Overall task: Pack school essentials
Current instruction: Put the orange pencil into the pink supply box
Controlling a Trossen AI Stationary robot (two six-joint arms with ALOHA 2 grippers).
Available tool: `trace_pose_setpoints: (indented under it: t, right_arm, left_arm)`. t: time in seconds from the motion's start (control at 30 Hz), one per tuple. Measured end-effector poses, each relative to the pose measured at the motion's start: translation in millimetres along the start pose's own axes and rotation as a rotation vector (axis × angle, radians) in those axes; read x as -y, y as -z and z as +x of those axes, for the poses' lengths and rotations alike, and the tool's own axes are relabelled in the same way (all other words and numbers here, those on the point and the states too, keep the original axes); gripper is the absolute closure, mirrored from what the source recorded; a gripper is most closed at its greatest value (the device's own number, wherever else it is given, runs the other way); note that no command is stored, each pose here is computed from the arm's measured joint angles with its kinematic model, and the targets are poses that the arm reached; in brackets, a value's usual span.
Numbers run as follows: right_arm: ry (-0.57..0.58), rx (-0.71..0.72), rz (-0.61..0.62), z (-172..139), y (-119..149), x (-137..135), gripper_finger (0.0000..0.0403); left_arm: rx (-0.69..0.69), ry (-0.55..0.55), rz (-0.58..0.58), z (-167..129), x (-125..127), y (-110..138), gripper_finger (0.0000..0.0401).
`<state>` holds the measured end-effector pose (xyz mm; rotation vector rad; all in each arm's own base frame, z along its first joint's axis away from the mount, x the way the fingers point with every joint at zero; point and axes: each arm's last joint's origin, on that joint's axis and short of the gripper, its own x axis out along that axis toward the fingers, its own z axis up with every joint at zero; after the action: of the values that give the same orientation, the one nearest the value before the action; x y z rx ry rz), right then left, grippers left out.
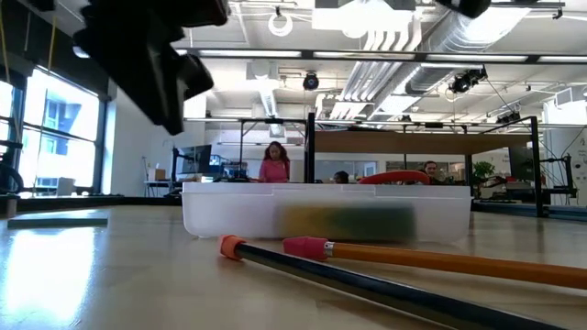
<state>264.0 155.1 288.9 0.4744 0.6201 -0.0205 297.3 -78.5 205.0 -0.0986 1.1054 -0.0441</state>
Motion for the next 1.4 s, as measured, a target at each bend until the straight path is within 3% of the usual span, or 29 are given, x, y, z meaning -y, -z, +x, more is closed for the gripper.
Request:
trace_pose_setpoints:
  t: [0.23, 0.4, 0.67, 0.9, 1.1, 1.4]
  right_arm:
    - [-0.143, 0.105, -0.046, -6, -3, -21, 0.0284]
    - [-0.147, 0.104, -0.072, -11, -10, -28, 0.0284]
    - [0.068, -0.065, -0.121, -5, -20, -40, 0.0284]
    - [0.259, -0.279, -0.110, 21, 3, -47, 0.0284]
    - [0.275, -0.455, -0.108, 53, 23, -56, 0.0284]
    - [0.315, -0.521, -0.134, 89, 42, -60, 0.0284]
  left_arm:
    - [-0.061, 0.002, -0.020, 10, 25, 28, 0.0307]
    - [-0.044, 0.030, -0.054, 16, 37, 40, 0.0307]
    - [-0.037, 0.043, -0.068, 16, 42, 43, 0.0307]
    - [-0.037, 0.040, -0.075, 17, 40, 42, 0.0307]
    - [-0.046, 0.056, -0.076, 17, 40, 42, 0.0307]
    - [-0.050, 0.056, -0.076, 17, 40, 42, 0.0307]
